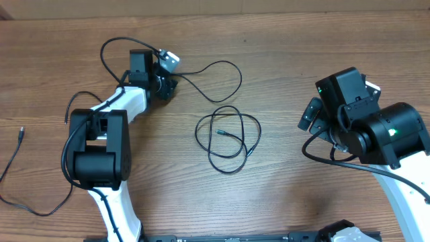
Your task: Untangle cables
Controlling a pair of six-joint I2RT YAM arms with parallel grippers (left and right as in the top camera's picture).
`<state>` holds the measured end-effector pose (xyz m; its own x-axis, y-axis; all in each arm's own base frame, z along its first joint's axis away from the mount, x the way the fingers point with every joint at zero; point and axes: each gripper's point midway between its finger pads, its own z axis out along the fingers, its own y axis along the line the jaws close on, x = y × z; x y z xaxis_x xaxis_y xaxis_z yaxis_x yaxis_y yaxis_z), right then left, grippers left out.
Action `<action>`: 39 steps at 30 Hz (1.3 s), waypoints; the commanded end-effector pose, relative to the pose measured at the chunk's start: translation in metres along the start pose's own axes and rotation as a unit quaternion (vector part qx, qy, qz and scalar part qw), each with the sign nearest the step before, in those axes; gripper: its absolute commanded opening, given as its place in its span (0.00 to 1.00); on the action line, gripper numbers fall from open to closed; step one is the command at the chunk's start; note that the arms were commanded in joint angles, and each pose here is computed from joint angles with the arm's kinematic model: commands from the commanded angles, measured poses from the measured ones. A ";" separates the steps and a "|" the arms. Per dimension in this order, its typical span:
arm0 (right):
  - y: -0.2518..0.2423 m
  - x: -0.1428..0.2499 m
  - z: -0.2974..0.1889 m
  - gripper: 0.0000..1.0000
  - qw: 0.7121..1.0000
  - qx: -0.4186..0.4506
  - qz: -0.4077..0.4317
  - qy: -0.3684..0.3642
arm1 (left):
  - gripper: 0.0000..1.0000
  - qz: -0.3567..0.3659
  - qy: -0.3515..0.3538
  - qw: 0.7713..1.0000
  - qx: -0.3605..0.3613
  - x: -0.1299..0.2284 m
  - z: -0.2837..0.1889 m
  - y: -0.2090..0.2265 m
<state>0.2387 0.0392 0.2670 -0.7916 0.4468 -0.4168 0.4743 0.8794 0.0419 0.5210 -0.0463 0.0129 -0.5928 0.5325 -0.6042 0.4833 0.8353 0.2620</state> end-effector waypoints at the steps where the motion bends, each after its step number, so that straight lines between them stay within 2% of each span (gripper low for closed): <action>1: 0.000 -0.001 0.000 1.00 1.000 -0.001 0.002 -0.002 | 0.73 -0.082 0.037 0.995 0.043 0.040 0.018 -0.013; 4: 0.000 -0.001 0.000 1.00 1.000 -0.001 0.002 -0.002 | 0.81 -0.145 0.029 0.987 0.062 0.044 0.015 -0.008; 6: 0.000 -0.001 0.000 1.00 1.000 -0.001 0.002 -0.002 | 0.81 -0.159 0.025 0.984 0.076 0.046 0.014 -0.007; 10: 0.000 -0.001 0.000 1.00 1.000 -0.001 0.002 -0.002 | 0.60 -0.153 0.035 0.984 0.080 0.054 0.012 -0.005; 14: 0.000 -0.001 0.000 1.00 1.000 -0.001 0.002 -0.002 | 0.57 -0.120 0.046 0.987 0.092 0.057 0.012 -0.015; 16: 0.000 -0.001 0.000 1.00 1.000 -0.001 0.002 -0.002 | 0.48 -0.111 0.050 0.988 0.095 0.059 0.011 -0.018; 20: 0.000 -0.001 0.000 1.00 1.000 -0.001 0.002 -0.002 | 0.18 -0.115 0.051 0.988 0.094 0.059 0.011 -0.017; 23: 0.000 -0.001 0.000 1.00 1.000 -0.001 0.002 -0.002 | 0.05 -0.155 0.068 0.984 0.063 0.065 0.012 -0.008; 27: 0.000 -0.001 0.000 1.00 1.000 -0.001 0.002 -0.002 | 0.04 -0.225 0.071 0.972 0.006 0.067 0.014 0.012; 34: 0.000 -0.001 0.000 1.00 1.000 -0.001 0.002 -0.002 | 0.04 -0.332 0.013 0.940 -0.074 0.044 0.009 0.068; 36: 0.000 -0.001 0.000 1.00 1.000 -0.001 0.002 -0.002 | 0.04 -0.372 -0.005 0.923 -0.096 0.037 0.003 0.091; 39: 0.000 -0.001 0.000 1.00 1.000 -0.001 0.002 -0.002 | 0.04 -0.472 -0.049 0.870 -0.137 0.030 -0.014 0.143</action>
<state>0.2386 0.0392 0.2670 -0.7917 0.4468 -0.4165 0.4742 0.8794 0.0421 0.5429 0.0365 0.0148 -0.7221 -0.1482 -0.6757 -0.1043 0.9889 -0.1055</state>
